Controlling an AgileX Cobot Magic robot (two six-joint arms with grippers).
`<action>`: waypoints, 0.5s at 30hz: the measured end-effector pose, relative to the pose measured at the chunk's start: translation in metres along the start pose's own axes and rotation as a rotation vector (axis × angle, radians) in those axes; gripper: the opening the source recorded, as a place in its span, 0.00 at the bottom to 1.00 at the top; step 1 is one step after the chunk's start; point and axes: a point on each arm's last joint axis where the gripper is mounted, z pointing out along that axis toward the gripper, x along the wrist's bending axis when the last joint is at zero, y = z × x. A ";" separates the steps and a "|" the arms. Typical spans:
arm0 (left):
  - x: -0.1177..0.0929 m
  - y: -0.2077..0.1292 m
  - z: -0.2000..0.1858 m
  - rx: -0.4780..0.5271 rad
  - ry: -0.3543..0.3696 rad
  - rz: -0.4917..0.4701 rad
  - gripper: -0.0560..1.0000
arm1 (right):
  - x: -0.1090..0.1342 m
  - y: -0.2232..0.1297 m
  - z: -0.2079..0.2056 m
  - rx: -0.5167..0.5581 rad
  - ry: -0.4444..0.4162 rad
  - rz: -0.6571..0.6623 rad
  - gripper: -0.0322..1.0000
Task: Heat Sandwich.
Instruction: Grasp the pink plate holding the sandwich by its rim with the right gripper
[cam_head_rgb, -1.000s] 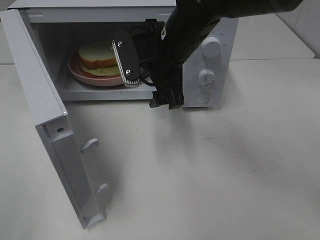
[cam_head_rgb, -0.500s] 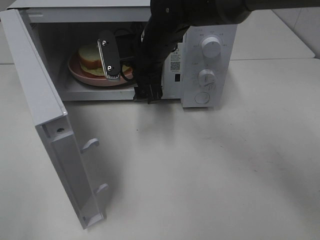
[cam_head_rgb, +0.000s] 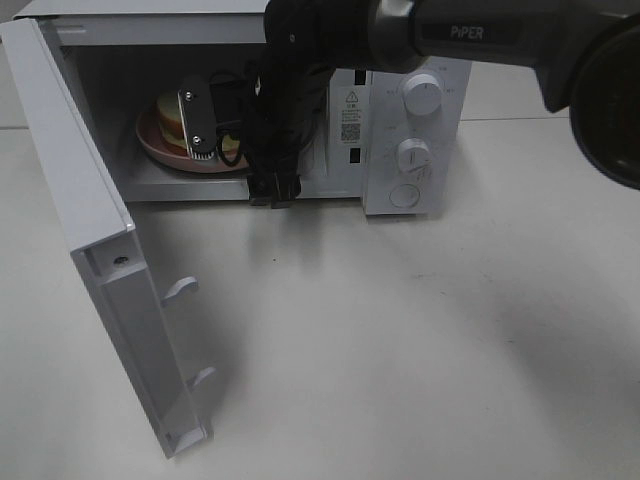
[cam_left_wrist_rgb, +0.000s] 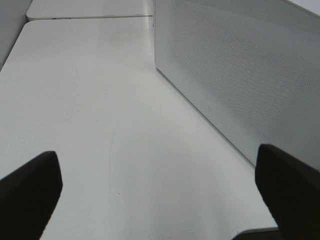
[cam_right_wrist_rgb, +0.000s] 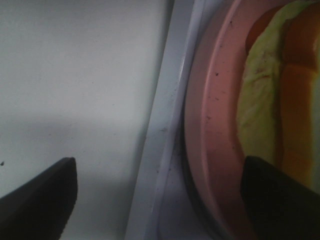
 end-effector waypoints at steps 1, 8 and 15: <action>0.000 0.000 0.000 0.000 0.000 0.000 0.99 | -0.003 0.002 0.001 0.000 -0.005 0.005 0.85; 0.000 0.000 0.000 0.000 0.000 0.000 0.99 | -0.019 0.010 0.002 0.005 -0.051 0.038 0.84; 0.000 0.000 0.000 0.000 0.000 0.000 0.99 | -0.023 0.011 0.005 0.005 -0.069 0.035 0.84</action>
